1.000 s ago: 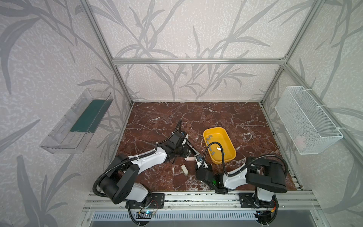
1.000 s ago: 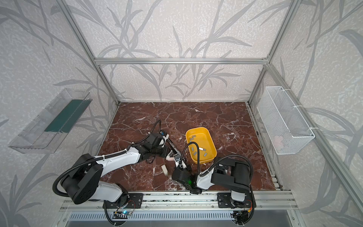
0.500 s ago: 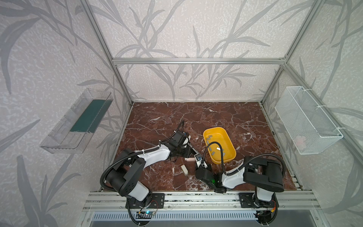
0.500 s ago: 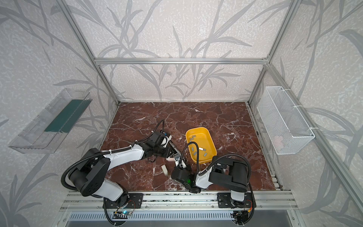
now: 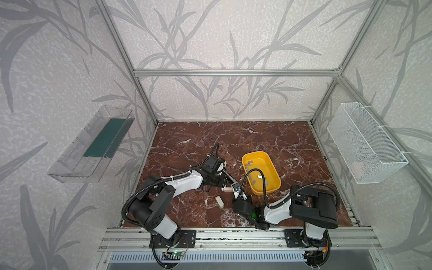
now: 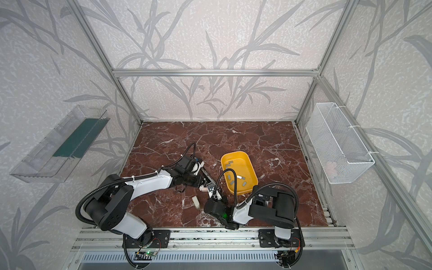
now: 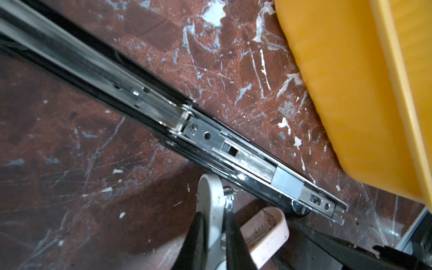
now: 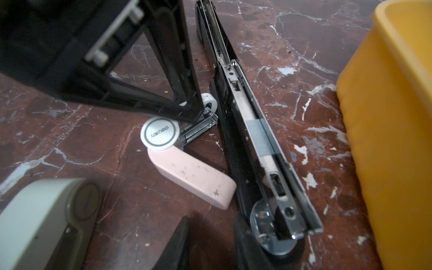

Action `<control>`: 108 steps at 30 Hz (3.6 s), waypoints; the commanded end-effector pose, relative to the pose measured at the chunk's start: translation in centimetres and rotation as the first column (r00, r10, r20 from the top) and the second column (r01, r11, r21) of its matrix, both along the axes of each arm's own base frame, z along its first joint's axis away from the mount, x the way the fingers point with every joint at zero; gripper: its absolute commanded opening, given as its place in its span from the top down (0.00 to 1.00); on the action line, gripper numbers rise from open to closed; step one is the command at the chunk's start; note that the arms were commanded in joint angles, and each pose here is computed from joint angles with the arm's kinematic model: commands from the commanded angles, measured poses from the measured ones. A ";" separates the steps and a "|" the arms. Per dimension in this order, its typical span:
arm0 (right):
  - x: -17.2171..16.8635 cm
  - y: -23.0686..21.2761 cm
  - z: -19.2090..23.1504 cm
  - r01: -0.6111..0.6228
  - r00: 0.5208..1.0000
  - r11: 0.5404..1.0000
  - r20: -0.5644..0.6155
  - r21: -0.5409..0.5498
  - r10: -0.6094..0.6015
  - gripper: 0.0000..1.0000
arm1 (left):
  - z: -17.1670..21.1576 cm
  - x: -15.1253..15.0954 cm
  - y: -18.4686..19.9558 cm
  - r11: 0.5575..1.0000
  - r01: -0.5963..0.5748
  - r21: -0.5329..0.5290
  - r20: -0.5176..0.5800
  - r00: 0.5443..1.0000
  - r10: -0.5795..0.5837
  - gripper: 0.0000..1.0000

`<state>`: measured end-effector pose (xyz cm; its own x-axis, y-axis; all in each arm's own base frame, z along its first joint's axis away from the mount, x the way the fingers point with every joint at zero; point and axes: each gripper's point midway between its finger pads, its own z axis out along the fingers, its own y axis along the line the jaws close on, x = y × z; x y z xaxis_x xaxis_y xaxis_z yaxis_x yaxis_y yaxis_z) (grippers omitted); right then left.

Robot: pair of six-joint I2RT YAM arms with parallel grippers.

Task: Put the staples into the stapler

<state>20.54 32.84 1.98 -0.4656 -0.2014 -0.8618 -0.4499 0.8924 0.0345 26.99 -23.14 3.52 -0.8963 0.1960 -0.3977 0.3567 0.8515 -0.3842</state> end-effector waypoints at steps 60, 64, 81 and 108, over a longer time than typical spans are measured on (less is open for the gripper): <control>5.4 4.4 5.6 -0.014 1.000 1.000 0.001 0.019 0.014 0.69 | -4.1 -3.3 6.3 0.950 -0.311 -0.020 -0.206 0.931 0.300 0.82; 6.1 4.6 4.4 -0.002 1.000 1.000 -0.020 -0.020 0.002 0.71 | -3.7 -3.2 6.3 0.952 -0.305 -0.027 -0.194 0.936 0.294 0.81; 6.5 3.3 0.2 0.052 0.993 0.995 -0.099 -0.080 -0.060 0.75 | -2.6 -3.1 5.7 0.959 -0.275 -0.068 -0.173 0.950 0.261 0.82; 4.7 -0.3 -4.1 0.123 0.975 0.991 -0.181 -0.054 -0.131 0.84 | -0.4 -2.3 4.5 0.964 -0.220 -0.153 -0.113 0.973 0.204 0.82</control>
